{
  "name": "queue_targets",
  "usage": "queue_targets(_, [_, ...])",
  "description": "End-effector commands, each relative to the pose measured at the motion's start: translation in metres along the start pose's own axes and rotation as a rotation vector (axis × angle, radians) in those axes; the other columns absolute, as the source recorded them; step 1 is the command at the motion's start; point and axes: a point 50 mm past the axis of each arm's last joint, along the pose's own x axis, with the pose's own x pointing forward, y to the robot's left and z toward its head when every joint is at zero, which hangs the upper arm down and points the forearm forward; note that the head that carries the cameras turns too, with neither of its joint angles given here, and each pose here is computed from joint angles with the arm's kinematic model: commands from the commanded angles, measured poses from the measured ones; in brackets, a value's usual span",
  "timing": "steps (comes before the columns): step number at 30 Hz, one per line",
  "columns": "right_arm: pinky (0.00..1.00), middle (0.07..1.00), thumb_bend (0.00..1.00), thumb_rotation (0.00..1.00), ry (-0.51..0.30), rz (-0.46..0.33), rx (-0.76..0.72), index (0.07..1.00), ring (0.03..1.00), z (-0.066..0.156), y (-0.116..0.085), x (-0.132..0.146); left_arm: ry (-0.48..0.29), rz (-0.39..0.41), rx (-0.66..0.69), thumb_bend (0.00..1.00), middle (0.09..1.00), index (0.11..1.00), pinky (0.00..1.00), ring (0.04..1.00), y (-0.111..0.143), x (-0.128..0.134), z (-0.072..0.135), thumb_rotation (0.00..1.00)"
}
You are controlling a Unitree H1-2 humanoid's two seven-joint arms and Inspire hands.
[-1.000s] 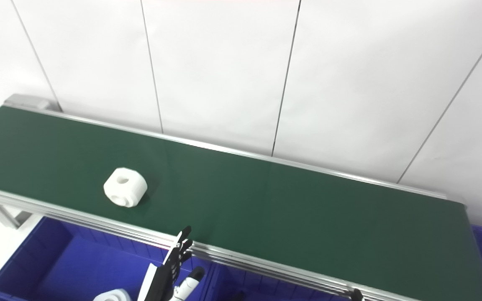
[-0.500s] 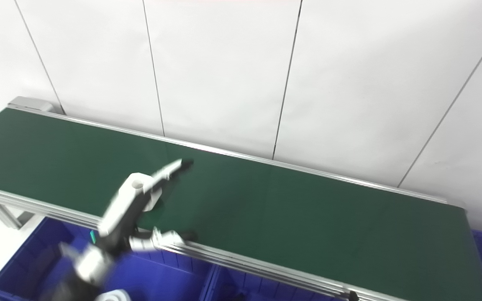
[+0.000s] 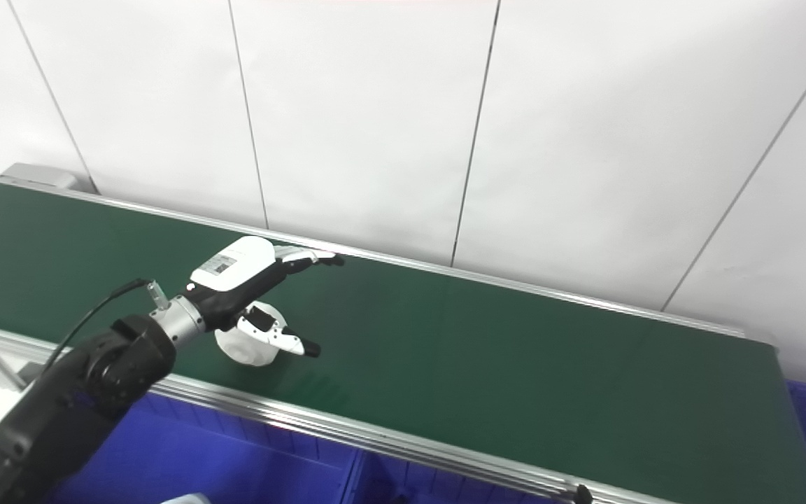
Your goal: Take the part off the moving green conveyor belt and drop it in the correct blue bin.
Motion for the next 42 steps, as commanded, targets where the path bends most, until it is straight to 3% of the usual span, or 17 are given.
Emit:
queue_targets(1, [0.93, 1.000, 0.81, 1.00, -0.106, 0.009, 0.013, 0.988, 0.967, 0.017, 0.006, 0.009, -0.026, 0.009, 0.051, 0.88, 0.849, 0.844, 0.82, 0.848, 0.015, 0.012, -0.008, 0.47])
queue_targets(13, [0.90, 0.996, 0.80, 1.00, -0.120, 0.004, 0.005, 0.980, 0.948, 0.022, 0.011, 0.006, 0.029, -0.214, 0.052, 0.82, 0.899, 0.862, 0.97, 0.930, 0.006, 0.034, -0.030, 0.51])
queue_targets(18, [0.90, 0.997, 0.78, 1.00, -0.125, 0.007, 0.011, 0.982, 0.949, 0.024, 0.012, 0.005, 0.057, -0.256, 0.122, 0.85, 0.895, 0.848, 0.96, 0.927, -0.001, 0.038, -0.030, 0.50])
queue_targets(25, [0.90, 0.995, 0.78, 0.99, -0.128, 0.008, 0.015, 0.980, 0.947, 0.026, 0.012, 0.002, 0.086, -0.241, 0.247, 0.94, 0.837, 0.807, 0.85, 0.857, -0.012, 0.038, -0.031, 0.33])
queue_targets(28, [0.90, 0.992, 0.78, 0.98, -0.128, 0.006, 0.022, 0.979, 0.946, 0.026, 0.013, 0.002, 0.061, -0.189, 0.292, 0.98, 0.776, 0.763, 0.76, 0.790, -0.016, 0.039, -0.031, 0.23])
queue_targets(29, [0.90, 0.992, 0.77, 0.98, -0.127, 0.006, 0.024, 0.977, 0.946, 0.026, 0.013, 0.002, 0.052, -0.162, 0.296, 0.98, 0.690, 0.696, 0.67, 0.692, -0.017, 0.039, -0.032, 0.14])
queue_targets(30, [0.90, 0.992, 0.77, 0.98, -0.128, 0.006, 0.025, 0.977, 0.946, 0.027, 0.013, 0.002, 0.043, -0.103, 0.285, 0.98, 0.684, 0.691, 0.66, 0.685, -0.020, 0.039, -0.032, 0.14])
queue_targets(31, [0.90, 0.992, 0.77, 0.98, -0.129, 0.007, 0.024, 0.977, 0.946, 0.027, 0.013, 0.001, 0.028, -0.039, 0.271, 0.95, 0.623, 0.629, 0.59, 0.607, -0.025, 0.038, -0.033, 0.08])
queue_targets(32, [0.90, 0.992, 0.76, 0.98, -0.130, 0.008, 0.024, 0.978, 0.946, 0.027, 0.013, 0.001, 0.019, 0.002, 0.262, 0.74, 0.552, 0.563, 0.53, 0.537, -0.027, 0.038, -0.033, 0.04])
queue_targets(33, [0.90, 0.992, 0.76, 0.98, -0.129, 0.008, 0.021, 0.978, 0.946, 0.027, 0.013, 0.001, 0.006, 0.041, 0.255, 0.61, 0.508, 0.522, 0.50, 0.493, -0.031, 0.037, -0.033, 0.02])
queue_targets(34, [0.89, 0.987, 0.76, 0.98, -0.129, 0.008, 0.019, 0.976, 0.940, 0.027, 0.013, 0.001, -0.006, 0.063, 0.246, 0.55, 0.467, 0.505, 0.44, 0.415, -0.035, 0.037, -0.033, 0.00])
queue_targets(37, [0.88, 0.987, 0.77, 0.99, -0.126, 0.005, 0.014, 0.977, 0.937, 0.027, 0.014, 0.000, -0.026, 0.118, 0.111, 0.53, 0.462, 0.502, 0.40, 0.394, -0.045, 0.036, -0.027, 0.00])
queue_targets(42, [0.88, 0.985, 0.76, 0.99, -0.127, 0.007, 0.011, 0.978, 0.935, 0.028, 0.016, 0.001, -0.006, 0.132, -0.093, 0.52, 0.492, 0.480, 0.45, 0.467, -0.047, 0.034, -0.020, 0.00])
